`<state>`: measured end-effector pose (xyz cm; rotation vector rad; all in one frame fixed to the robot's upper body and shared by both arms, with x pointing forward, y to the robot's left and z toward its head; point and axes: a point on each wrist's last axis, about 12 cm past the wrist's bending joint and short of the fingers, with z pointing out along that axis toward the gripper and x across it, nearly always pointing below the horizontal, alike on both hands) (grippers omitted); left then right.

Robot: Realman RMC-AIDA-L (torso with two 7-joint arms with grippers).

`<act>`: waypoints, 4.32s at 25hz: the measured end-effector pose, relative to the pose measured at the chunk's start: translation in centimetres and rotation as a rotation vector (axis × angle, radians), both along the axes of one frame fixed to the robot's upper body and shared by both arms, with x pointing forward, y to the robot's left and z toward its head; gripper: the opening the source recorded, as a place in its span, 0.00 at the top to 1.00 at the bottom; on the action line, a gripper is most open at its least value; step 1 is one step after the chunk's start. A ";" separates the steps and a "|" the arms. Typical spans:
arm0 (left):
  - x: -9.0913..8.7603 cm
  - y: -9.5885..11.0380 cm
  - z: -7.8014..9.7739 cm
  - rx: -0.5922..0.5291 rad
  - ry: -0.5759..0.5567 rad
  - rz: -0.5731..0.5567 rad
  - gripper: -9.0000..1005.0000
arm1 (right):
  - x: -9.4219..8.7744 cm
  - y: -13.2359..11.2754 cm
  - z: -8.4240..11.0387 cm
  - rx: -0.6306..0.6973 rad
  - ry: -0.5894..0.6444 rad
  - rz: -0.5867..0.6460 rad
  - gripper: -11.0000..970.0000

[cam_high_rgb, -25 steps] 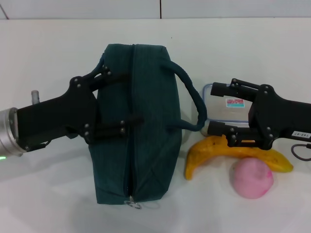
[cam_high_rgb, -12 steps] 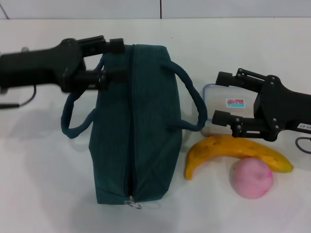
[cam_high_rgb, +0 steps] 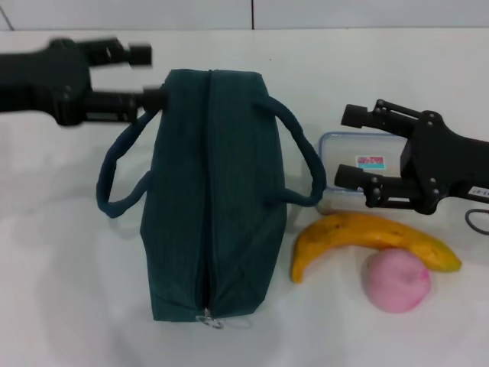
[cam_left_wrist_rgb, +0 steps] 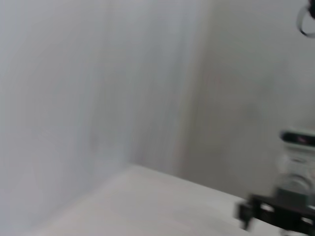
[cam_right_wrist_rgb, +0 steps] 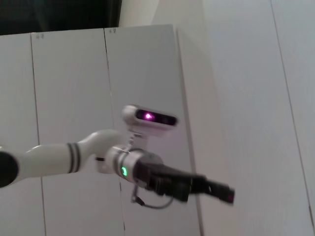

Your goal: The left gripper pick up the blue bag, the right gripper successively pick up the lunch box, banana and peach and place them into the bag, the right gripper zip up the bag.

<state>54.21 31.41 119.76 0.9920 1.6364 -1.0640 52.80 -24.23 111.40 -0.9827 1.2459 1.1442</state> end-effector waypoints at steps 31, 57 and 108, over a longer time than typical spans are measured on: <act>-1.0 -1.8 -3.7 0.105 0.192 0.181 0.15 | 0.3 0.4 0.2 0.010 -0.015 -0.008 0.14; 0.1 -3.3 -4.0 0.137 0.049 0.133 0.78 | -4.0 -5.3 -4.7 -0.051 0.182 -0.186 0.14; 2.1 -5.4 -3.3 0.129 -0.001 0.072 0.95 | -3.5 -8.0 -8.5 0.501 0.673 -0.830 0.17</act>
